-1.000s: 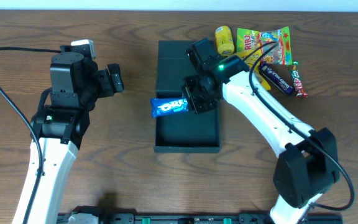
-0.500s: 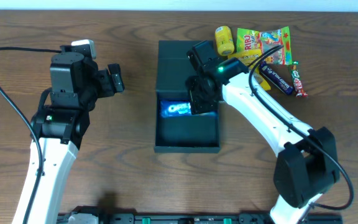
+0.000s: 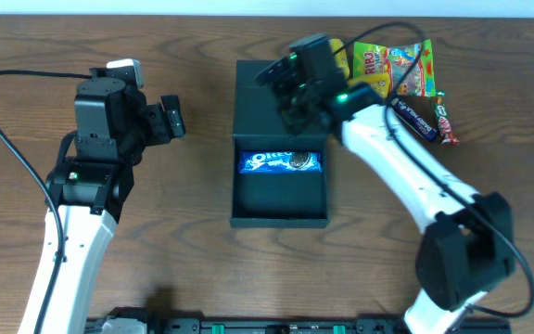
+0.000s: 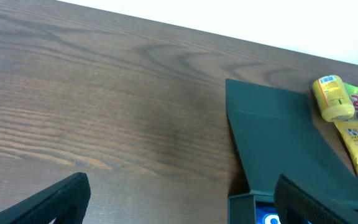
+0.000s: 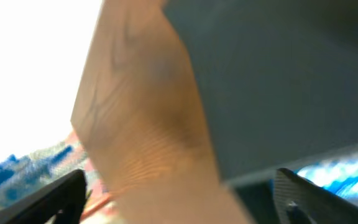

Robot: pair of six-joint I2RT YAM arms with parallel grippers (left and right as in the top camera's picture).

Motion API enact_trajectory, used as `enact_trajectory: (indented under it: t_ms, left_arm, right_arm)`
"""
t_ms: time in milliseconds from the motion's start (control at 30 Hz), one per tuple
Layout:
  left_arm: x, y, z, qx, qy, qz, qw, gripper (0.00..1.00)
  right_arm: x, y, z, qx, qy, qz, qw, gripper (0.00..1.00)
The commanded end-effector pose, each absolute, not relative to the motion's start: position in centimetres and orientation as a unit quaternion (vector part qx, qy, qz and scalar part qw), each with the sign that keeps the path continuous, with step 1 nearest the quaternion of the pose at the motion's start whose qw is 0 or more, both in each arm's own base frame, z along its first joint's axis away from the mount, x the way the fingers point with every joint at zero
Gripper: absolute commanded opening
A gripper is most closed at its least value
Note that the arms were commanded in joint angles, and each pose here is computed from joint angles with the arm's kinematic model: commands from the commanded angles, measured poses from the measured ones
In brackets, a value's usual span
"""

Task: Pack container
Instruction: 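Move right gripper to the green gummy bag and grasp it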

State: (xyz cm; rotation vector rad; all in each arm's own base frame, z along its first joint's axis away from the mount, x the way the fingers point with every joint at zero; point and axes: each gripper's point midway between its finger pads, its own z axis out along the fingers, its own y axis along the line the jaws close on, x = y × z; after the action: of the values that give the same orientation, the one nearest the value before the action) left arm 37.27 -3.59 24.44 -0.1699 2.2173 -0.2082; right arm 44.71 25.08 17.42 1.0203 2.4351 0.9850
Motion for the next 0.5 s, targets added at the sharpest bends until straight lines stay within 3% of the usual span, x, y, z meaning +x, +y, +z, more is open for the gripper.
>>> enact_trajectory:
  t_ms: [0,200,333,467]
  left_arm:
    - [37.4,-3.5,26.3,-0.068,0.882,-0.088,0.458,0.95]
    - [37.7,-3.6,26.4,-0.068,0.88,-0.088,0.461,0.96]
    - [38.2,-3.6,27.1,-0.067,0.871,-0.091,0.477,0.95]
    - [38.6,-3.7,27.8,-0.085,0.862,-0.105,0.489,0.95]
  right_arm:
    - [48.9,17.0,22.9,0.267,0.861,0.292,0.32,0.99]
    - [52.8,4.2,23.5,0.234,0.86,0.198,0.408,0.99]
    - [54.6,-3.1,23.0,0.147,0.866,0.148,0.455,0.99]
    - [54.7,-8.7,22.4,0.188,0.855,0.125,0.466,0.99]
